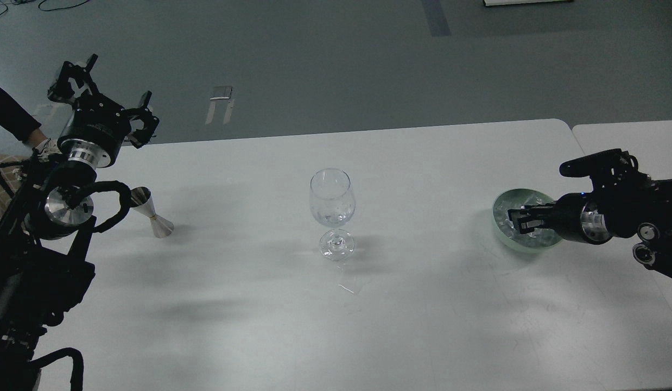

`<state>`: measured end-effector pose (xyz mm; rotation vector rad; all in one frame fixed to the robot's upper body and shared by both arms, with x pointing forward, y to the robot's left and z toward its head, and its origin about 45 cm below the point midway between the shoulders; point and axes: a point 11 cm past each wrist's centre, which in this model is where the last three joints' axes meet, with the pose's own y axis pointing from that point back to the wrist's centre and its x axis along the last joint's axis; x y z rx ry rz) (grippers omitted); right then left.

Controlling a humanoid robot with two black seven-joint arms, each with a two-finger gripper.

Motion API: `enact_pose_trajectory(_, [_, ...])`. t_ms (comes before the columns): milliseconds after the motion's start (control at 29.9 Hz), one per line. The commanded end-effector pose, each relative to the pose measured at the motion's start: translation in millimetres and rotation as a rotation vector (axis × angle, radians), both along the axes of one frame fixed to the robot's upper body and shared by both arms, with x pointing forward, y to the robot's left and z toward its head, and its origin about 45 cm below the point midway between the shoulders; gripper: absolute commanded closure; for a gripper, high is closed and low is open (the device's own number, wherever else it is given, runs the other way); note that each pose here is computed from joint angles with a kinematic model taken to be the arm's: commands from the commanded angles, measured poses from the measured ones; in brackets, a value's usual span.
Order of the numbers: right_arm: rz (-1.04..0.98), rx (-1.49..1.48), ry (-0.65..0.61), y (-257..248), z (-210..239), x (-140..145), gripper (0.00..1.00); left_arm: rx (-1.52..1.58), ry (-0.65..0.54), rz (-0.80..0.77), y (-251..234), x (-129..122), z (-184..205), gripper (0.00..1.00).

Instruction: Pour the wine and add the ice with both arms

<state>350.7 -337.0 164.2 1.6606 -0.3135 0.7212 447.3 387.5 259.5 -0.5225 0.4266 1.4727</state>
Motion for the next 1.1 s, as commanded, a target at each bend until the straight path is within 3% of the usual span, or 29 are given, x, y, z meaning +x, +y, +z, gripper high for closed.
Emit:
enact_pose_trajectory(0, [0.002, 0.004, 0.004, 1, -1, -1, 0.73, 0.003, -0.002, 0.001, 2, -1, 1, 0.00])
enact_pose_trajectory(100, [0.001, 0.002, 0.008, 0, -3, -3, 0.78, 0.002, 0.000, 0.002, 2, -1, 0, 0.00])
enact_pose_trajectory(234, [-0.001, 0.003, 0.014, 0, -5, -4, 0.99, 0.001, 0.002, 0.002, 1, 0, -1, 0.00])
enact_pose_trajectory(568, [0.005, 0.028, -0.001, 3, 3, -2, 1.00, -0.002, 0.011, 0.009, 4, -3, -5, 0.00])
enact_pose_trajectory(1070, [0.041, 0.163, -0.123, 26, 64, 4, 1.00, 0.004, 0.015, 0.006, 2, -3, -6, 0.00])
